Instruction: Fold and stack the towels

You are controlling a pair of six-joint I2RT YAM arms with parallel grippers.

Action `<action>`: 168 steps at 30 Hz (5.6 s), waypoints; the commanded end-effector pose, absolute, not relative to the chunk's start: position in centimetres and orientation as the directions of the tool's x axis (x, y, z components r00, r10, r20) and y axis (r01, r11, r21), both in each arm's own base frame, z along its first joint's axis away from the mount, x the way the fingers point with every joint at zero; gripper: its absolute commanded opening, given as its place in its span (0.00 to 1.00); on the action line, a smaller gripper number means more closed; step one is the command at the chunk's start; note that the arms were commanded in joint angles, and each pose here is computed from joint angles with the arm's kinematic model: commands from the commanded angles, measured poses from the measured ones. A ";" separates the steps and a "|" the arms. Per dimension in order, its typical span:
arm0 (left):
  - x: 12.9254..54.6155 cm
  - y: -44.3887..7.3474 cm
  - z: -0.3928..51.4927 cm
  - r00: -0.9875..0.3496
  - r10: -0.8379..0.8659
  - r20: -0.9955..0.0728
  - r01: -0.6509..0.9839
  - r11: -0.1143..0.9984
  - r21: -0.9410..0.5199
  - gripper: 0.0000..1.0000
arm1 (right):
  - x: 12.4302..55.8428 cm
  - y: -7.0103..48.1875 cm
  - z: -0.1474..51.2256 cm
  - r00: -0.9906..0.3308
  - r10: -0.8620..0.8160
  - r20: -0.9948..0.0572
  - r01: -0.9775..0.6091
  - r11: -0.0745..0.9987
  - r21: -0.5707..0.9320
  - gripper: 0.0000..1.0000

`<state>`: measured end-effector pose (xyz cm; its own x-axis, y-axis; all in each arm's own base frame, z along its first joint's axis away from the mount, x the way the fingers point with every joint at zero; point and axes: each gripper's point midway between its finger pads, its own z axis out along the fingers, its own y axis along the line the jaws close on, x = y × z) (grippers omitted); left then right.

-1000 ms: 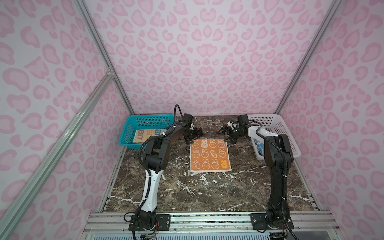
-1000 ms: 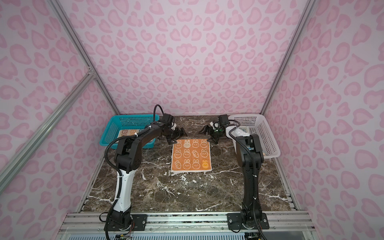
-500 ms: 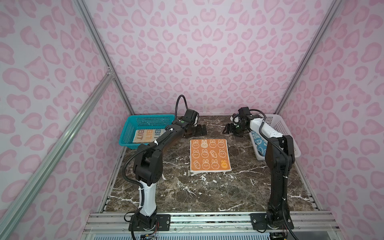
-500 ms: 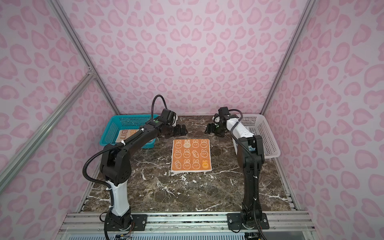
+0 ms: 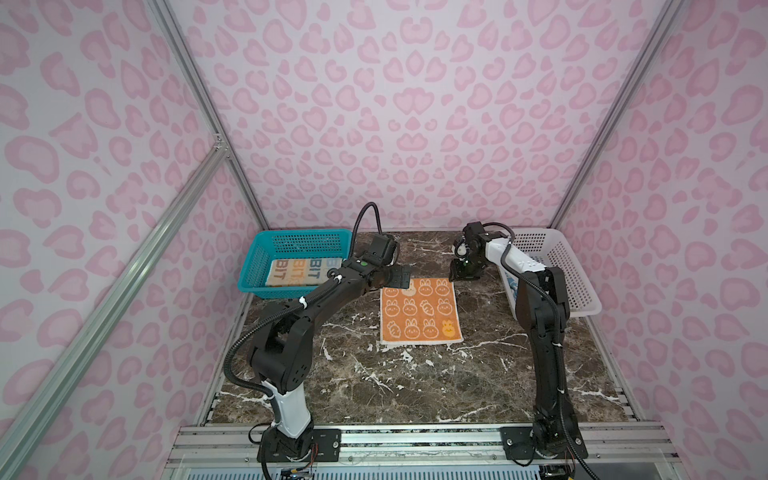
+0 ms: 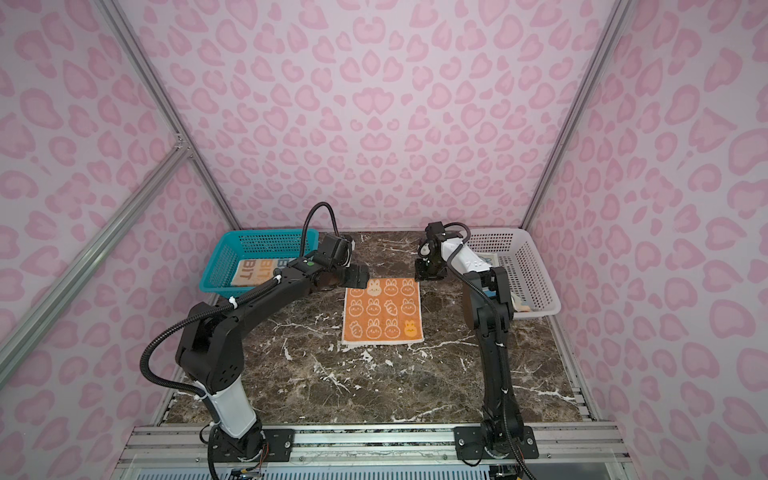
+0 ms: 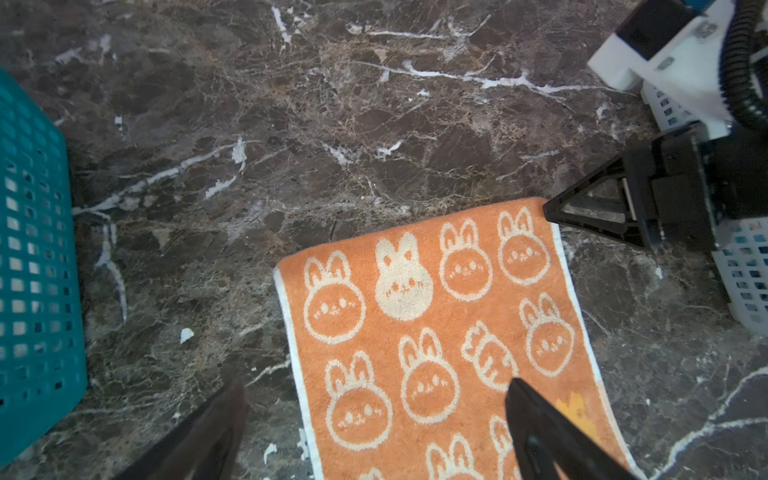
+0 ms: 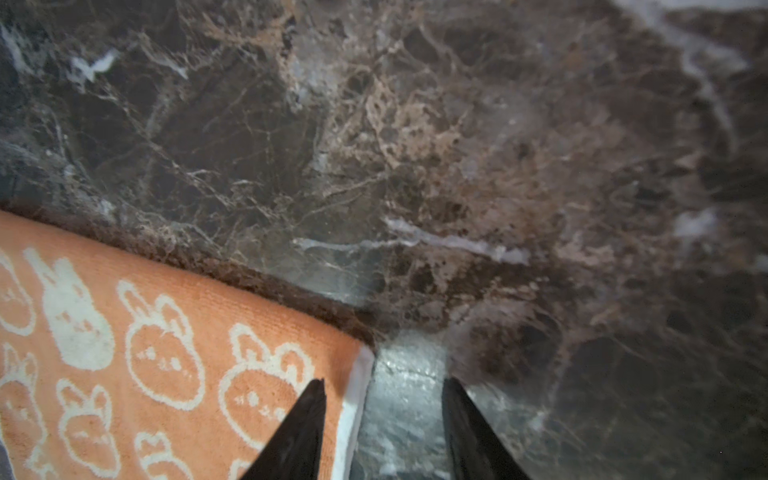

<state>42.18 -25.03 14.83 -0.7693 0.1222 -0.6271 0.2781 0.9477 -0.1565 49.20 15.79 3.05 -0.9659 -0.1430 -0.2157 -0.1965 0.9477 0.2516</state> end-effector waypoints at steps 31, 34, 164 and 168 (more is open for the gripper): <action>46.2 -22.7 6.7 -0.911 -0.014 -0.411 0.092 0.967 -0.236 0.85 | 48.3 17.6 1.4 -0.962 -0.212 -0.173 -0.250 0.937 0.245 0.00; 46.6 -22.2 5.2 -0.937 -0.019 -0.348 0.067 0.970 -0.234 0.80 | 48.3 17.6 1.3 -0.963 -0.209 -0.173 -0.248 0.936 0.250 0.00; 33.7 -18.6 5.3 -0.943 -0.058 -0.326 0.026 0.968 -0.250 0.43 | 31.3 17.3 4.2 -0.985 -0.037 -0.168 -0.100 0.918 0.385 0.36; 34.1 -19.5 8.4 -0.927 -0.083 -0.365 0.036 0.951 -0.306 0.67 | 31.5 18.0 6.9 -0.976 -0.026 -0.216 -0.115 0.904 0.411 0.60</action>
